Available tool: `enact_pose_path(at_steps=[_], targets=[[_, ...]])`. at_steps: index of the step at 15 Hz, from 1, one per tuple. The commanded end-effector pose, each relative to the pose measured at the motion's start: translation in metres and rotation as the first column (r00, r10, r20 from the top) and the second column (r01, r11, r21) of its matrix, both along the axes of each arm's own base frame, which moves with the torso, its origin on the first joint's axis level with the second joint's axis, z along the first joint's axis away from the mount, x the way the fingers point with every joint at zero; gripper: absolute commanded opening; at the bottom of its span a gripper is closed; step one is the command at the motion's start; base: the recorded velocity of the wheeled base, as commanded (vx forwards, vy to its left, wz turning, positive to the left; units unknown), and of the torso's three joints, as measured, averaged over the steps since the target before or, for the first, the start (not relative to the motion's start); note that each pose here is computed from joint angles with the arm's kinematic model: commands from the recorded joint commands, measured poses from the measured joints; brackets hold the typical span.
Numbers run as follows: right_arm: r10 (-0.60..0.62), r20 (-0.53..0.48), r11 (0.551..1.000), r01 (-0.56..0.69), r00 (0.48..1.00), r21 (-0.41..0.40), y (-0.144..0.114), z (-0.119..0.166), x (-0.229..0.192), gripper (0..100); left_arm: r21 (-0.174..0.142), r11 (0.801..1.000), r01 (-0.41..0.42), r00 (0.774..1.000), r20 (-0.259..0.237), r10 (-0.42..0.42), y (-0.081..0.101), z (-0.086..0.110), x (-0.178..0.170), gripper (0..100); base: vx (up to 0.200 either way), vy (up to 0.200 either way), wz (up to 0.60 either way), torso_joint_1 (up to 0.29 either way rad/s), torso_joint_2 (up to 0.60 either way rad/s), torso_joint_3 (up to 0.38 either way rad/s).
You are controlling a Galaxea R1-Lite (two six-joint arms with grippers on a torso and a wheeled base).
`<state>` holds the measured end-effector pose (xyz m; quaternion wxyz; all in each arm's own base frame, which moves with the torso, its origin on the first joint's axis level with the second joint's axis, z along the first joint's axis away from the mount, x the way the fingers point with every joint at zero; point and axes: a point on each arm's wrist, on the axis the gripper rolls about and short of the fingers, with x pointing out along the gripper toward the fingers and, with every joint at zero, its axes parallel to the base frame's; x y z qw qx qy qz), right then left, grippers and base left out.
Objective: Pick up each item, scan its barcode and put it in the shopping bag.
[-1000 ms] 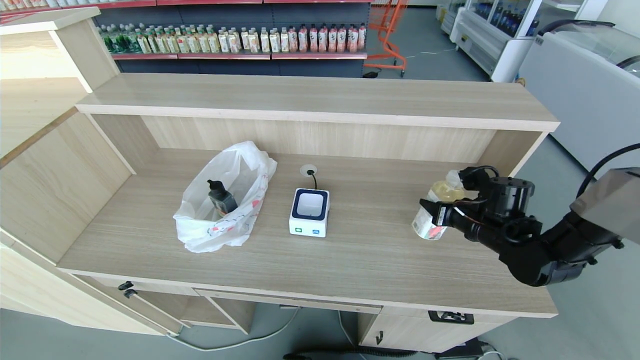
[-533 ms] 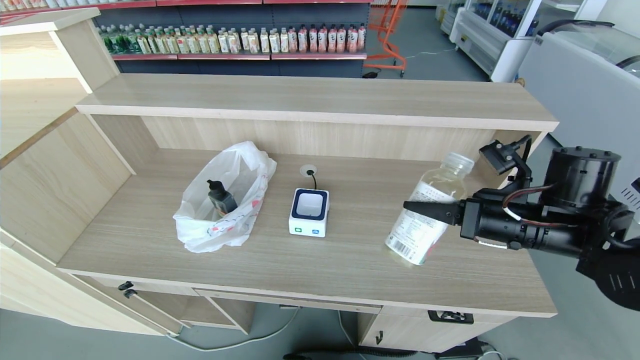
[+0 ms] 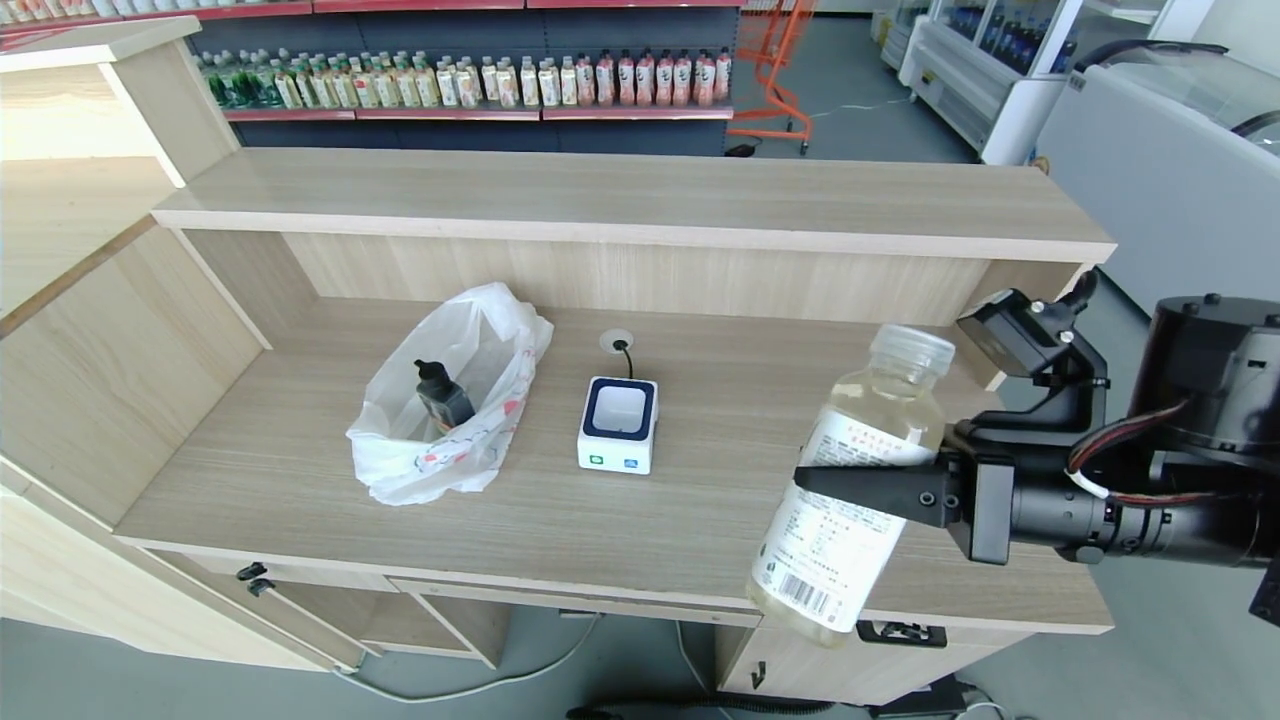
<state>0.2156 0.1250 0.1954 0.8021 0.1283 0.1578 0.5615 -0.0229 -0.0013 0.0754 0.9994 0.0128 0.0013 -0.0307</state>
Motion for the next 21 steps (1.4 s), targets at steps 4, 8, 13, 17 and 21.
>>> enact_pose_path(at_steps=[4,8,13,17,21], targets=[[0.007,0.032,1.000,-0.007,0.999,0.001,-0.0036,0.0044,-0.0088,0,0.000,1.000,0.000,1.000,-0.001,0.000,0.0000,-0.0003,0.0001,100,0.000,0.000,0.00,0.000,0.00,0.000],[0.012,0.038,1.000,-0.012,0.999,0.004,-0.0037,0.0062,-0.0106,0,0.000,1.000,0.000,1.000,-0.001,0.000,0.0000,0.0001,0.0001,100,0.000,0.000,0.00,0.000,0.00,0.000],[0.098,0.042,0.995,-0.099,0.994,0.013,-0.0003,0.0074,-0.0150,0,0.000,1.000,0.000,1.000,0.000,0.000,0.0000,0.0001,0.0000,100,0.000,0.000,0.00,0.000,0.00,0.000],[0.100,0.043,0.995,-0.100,0.994,0.014,-0.0002,0.0079,-0.0149,0,0.000,1.000,0.000,1.000,0.000,0.000,0.0000,0.0001,0.0000,100,0.000,0.000,0.00,0.000,0.00,0.000],[0.113,0.044,0.993,-0.114,0.993,0.017,-0.0002,0.0087,-0.0154,0,0.000,1.000,0.000,1.000,0.000,0.000,0.0000,0.0001,0.0000,100,0.000,0.000,0.00,0.000,0.00,0.000]])
